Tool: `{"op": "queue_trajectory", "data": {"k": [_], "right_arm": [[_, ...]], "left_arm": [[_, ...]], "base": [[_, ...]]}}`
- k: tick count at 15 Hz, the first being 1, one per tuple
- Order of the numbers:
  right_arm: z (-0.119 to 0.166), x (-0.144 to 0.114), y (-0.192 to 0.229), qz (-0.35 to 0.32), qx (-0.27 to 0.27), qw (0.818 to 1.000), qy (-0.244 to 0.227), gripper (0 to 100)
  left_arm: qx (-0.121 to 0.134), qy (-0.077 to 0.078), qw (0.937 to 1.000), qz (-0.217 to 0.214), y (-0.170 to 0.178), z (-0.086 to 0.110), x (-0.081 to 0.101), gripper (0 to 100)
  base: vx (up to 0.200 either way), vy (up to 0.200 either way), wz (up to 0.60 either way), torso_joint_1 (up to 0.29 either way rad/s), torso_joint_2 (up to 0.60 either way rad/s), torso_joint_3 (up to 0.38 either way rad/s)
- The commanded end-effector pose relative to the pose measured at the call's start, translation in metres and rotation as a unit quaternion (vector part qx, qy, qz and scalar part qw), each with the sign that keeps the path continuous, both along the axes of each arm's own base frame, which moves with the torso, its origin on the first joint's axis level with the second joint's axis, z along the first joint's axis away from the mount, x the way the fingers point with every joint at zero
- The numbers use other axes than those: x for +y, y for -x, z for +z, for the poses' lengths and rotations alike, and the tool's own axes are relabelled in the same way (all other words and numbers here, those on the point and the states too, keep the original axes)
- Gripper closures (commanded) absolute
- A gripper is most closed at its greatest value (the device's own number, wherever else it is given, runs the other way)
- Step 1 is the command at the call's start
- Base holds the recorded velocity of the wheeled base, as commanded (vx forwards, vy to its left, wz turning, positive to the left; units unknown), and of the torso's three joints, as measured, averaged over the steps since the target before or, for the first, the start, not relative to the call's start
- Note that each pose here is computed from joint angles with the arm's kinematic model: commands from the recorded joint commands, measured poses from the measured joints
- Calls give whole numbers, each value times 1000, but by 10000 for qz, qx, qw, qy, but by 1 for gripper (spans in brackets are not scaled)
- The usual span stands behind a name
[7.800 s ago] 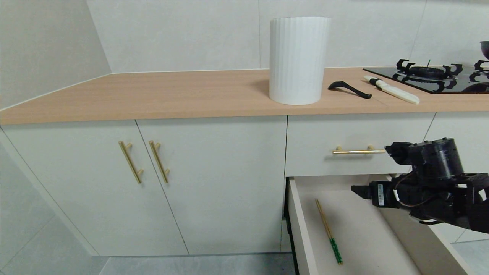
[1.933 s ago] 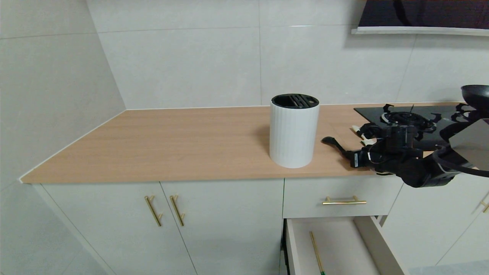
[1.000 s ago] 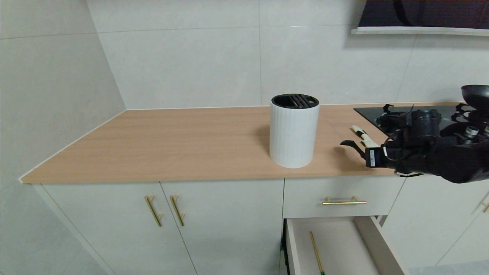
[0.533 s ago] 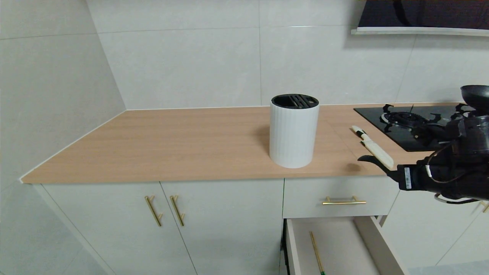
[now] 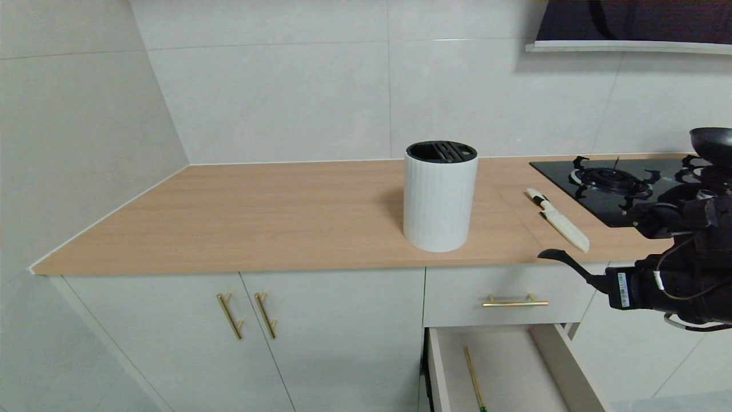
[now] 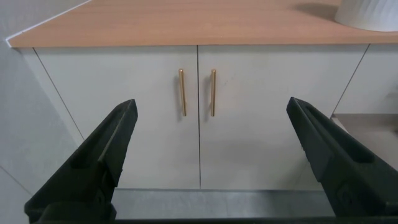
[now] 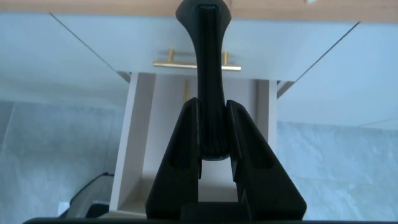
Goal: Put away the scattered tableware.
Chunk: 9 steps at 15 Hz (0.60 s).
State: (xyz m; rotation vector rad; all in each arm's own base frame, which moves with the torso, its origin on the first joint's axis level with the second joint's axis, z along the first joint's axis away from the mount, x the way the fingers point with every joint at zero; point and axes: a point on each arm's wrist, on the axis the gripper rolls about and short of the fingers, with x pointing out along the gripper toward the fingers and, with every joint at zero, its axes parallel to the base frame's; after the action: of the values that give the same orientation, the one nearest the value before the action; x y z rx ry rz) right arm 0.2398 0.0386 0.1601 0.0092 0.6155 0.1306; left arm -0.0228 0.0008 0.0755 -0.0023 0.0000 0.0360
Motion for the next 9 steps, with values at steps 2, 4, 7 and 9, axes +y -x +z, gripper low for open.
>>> {"op": "queue_trajectory", "data": {"k": [2, 4, 7, 9], "right_arm": [[-6, 2, 0, 47, 116, 9999, 30, 100], [-7, 2, 1, 75, 129, 9999, 46, 100], [-8, 3, 2, 82, 159, 9998, 51, 100], [-8, 5, 2, 136, 159, 9998, 52, 100]], "left_arm": [[8, 4, 10000, 4, 0, 0, 0, 0], [8, 4, 10000, 4, 0, 0, 0, 0], [8, 4, 10000, 4, 0, 0, 0, 0], [8, 4, 10000, 4, 0, 0, 0, 0]], "base": [[0, 0, 0, 0, 0, 0], [0, 0, 0, 0, 0, 0], [0, 0, 0, -15, 35, 22], [0, 0, 0, -137, 325, 183]]}}
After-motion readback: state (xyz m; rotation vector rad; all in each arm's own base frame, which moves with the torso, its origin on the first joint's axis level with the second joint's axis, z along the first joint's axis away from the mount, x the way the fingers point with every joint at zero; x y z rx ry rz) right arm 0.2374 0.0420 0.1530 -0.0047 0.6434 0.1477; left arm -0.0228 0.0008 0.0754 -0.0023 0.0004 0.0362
